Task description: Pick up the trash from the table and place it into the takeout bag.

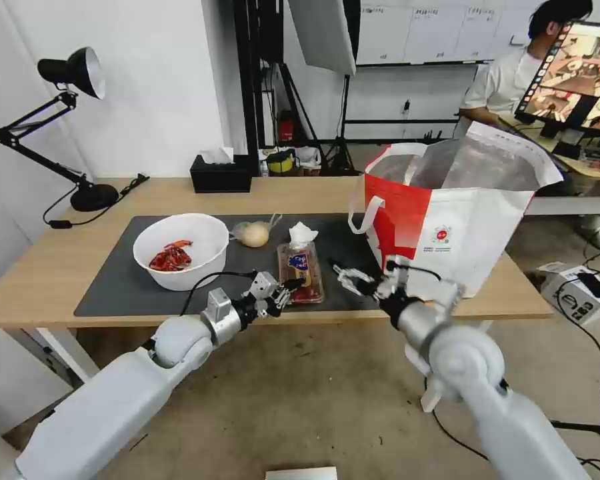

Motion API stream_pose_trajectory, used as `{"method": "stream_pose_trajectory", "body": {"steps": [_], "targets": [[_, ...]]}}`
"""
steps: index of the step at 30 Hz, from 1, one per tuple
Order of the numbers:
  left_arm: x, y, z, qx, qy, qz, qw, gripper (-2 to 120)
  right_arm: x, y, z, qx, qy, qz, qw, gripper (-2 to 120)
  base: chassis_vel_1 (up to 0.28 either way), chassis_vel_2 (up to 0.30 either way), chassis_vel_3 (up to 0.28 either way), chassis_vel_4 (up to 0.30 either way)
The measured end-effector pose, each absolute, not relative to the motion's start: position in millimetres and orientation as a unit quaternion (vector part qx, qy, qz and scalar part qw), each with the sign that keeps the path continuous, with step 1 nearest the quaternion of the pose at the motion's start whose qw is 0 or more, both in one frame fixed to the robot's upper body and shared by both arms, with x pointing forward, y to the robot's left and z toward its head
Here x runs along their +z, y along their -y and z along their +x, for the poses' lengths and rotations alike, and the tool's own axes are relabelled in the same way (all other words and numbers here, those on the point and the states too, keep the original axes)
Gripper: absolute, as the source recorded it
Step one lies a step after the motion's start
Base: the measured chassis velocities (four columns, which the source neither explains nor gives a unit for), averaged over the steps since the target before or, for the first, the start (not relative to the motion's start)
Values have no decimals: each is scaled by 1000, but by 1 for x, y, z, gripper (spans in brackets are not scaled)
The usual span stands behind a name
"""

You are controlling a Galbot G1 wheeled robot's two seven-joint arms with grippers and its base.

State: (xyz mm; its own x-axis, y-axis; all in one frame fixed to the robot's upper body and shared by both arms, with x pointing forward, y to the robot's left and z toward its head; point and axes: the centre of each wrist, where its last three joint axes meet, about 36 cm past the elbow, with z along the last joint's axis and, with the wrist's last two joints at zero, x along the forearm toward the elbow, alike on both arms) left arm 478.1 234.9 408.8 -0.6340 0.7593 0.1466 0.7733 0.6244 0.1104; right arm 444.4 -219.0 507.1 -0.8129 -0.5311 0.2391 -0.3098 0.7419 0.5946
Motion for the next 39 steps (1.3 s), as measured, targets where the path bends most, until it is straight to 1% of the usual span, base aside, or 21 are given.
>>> {"method": "stream_pose_trajectory", "body": {"steps": [1, 2, 3, 4, 5, 6, 9, 17, 20, 31, 39], "targets": [[409, -235, 478, -82, 900, -426, 43, 0, 509, 218, 450, -278, 909, 232, 208, 100, 0, 0, 0, 0], [409, -236, 478, -81, 900, -425, 43, 0, 515, 216, 463, -284, 901, 233, 233, 100, 0, 0, 0, 0], [409, -236, 478, -81, 900, -425, 43, 0, 515, 216, 463, -284, 901, 233, 233, 100, 0, 0, 0, 0], [409, -236, 478, -81, 901, -425, 43, 0, 517, 212, 471, -286, 894, 234, 254, 100, 0, 0, 0, 0], [409, -236, 478, -81, 901, -425, 43, 0, 519, 210, 476, -285, 891, 232, 267, 100, 0, 0, 0, 0], [409, -236, 478, -81, 901, -425, 43, 0, 519, 210, 476, -285, 891, 232, 267, 100, 0, 0, 0, 0], [409, -236, 478, -78, 901, -424, 43, 0, 525, 201, 498, -275, 882, 222, 311, 100, 0, 0, 0, 0], [409, -235, 477, -76, 902, -422, 43, 0, 531, 192, 526, -270, 877, 219, 331, 100, 0, 0, 0, 0], [409, -233, 477, -73, 904, -419, 43, 0, 531, 186, 538, -275, 870, 214, 348, 100, 0, 0, 0, 0], [409, -230, 478, -68, 905, -419, 41, 0, 518, 165, 544, -273, 857, 215, 379, 100, 0, 0, 0, 0], [410, -230, 479, -66, 905, -419, 39, 0, 513, 153, 550, -269, 853, 218, 389, 100, 0, 0, 0, 0]]}}
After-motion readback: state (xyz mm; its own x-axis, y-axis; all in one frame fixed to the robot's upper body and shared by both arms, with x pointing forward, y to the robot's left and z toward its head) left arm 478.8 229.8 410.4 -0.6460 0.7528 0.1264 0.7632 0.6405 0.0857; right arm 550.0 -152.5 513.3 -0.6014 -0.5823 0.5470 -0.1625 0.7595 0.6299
